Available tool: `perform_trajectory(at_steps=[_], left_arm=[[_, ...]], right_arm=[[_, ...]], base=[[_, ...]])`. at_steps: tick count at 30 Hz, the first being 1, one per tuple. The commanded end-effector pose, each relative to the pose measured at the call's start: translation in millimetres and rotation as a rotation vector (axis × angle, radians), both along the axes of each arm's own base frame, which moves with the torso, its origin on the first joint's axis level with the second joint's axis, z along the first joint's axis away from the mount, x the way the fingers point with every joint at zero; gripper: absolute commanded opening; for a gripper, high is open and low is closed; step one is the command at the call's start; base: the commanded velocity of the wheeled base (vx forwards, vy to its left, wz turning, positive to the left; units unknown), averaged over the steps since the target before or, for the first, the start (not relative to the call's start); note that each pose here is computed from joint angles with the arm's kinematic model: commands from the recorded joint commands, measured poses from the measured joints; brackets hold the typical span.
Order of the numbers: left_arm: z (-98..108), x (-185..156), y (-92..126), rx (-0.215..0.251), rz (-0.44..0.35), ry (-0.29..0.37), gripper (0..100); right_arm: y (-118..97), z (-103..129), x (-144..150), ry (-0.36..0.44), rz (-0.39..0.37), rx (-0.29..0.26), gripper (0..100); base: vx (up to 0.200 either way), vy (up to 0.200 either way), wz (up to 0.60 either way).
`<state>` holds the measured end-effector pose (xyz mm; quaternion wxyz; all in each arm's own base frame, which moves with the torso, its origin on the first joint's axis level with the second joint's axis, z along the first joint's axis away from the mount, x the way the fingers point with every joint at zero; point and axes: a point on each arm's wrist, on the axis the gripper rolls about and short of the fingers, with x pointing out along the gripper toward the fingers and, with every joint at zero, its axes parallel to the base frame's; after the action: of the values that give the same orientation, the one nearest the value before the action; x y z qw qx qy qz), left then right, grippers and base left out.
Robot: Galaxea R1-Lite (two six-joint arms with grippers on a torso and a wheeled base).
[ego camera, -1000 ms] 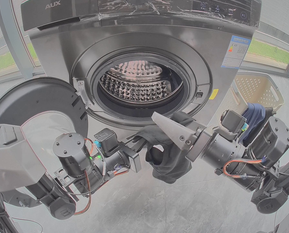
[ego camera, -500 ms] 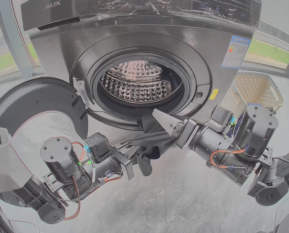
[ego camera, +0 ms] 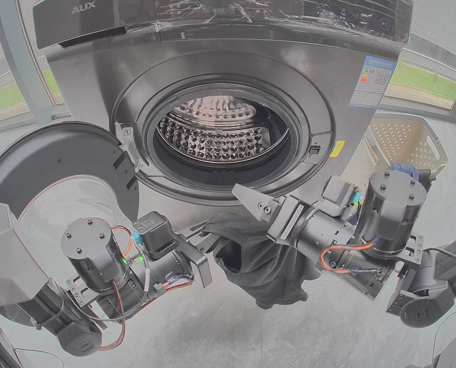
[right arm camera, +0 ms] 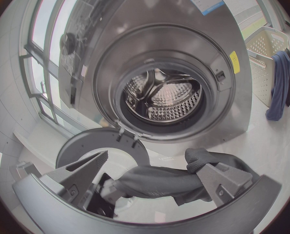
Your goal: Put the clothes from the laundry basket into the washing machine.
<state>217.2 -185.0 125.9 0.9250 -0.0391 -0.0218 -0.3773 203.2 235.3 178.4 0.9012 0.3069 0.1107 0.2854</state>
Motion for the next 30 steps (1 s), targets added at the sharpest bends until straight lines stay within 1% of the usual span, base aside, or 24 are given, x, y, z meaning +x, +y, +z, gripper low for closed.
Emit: perform_trajectory(at_steps=[1, 4, 7, 10, 13, 15, 19, 20, 22, 24, 26, 28, 29, 30], left_arm=[[-10, -12, 0, 0.038, -0.044, 0.037, 0], [-17, -20, -2, 0.064, -0.088, 0.060, 0], [-18, -21, -4, 0.066, -0.094, 0.061, 0], [-19, -21, -4, 0.068, -0.096, 0.068, 0], [-22, -20, -6, 0.074, -0.099, 0.075, 0], [-26, -19, -11, 0.076, -0.110, 0.088, 0], [-42, -16, -27, 0.107, -0.142, 0.116, 0], [-42, -16, -27, 0.107, -0.143, 0.116, 0], [-43, -20, -40, 0.101, -0.185, 0.109, 0], [-41, -23, -42, 0.098, -0.198, 0.106, 0], [-44, -28, -45, 0.108, -0.215, 0.113, 0], [-50, -27, -46, 0.122, -0.210, 0.128, 0], [-53, -24, -47, 0.127, -0.203, 0.131, 0], [-58, -21, -48, 0.139, -0.194, 0.135, 0]], right_arm=[[6, 10, 5, -0.028, 0.001, 0.071, 100], [8, 10, 5, -0.015, 0.006, 0.082, 100], [11, -4, 10, 0.023, 0.002, 0.063, 100], [13, -8, 14, 0.046, -0.006, 0.068, 100], [15, -11, 17, 0.141, -0.013, 0.076, 100], [17, -6, 18, 0.197, -0.014, 0.094, 100], [21, 10, 22, 0.278, -0.028, 0.122, 100], [21, 11, 23, 0.283, -0.029, 0.125, 100], [21, 19, 25, 0.336, -0.047, 0.148, 100], [22, 21, 26, 0.347, -0.051, 0.156, 100], [21, 26, 29, 0.340, -0.057, 0.172, 100], [22, 32, 31, 0.334, -0.058, 0.182, 100], [22, 33, 32, 0.341, -0.060, 0.179, 100], [22, 33, 32, 0.357, -0.066, 0.164, 100]], base=[[0.000, 0.000, 0.00], [0.000, 0.000, 0.00], [0.000, 0.000, 0.00], [0.000, 0.000, 0.00], [0.000, 0.000, 0.00], [0.000, 0.000, 0.00], [0.000, 0.000, 0.00], [0.000, 0.000, 0.00], [0.000, 0.000, 0.00], [0.000, 0.000, 0.00], [0.000, 0.000, 0.00], [0.000, 0.000, 0.00], [0.000, 0.000, 0.00], [0.000, 0.000, 0.00]])
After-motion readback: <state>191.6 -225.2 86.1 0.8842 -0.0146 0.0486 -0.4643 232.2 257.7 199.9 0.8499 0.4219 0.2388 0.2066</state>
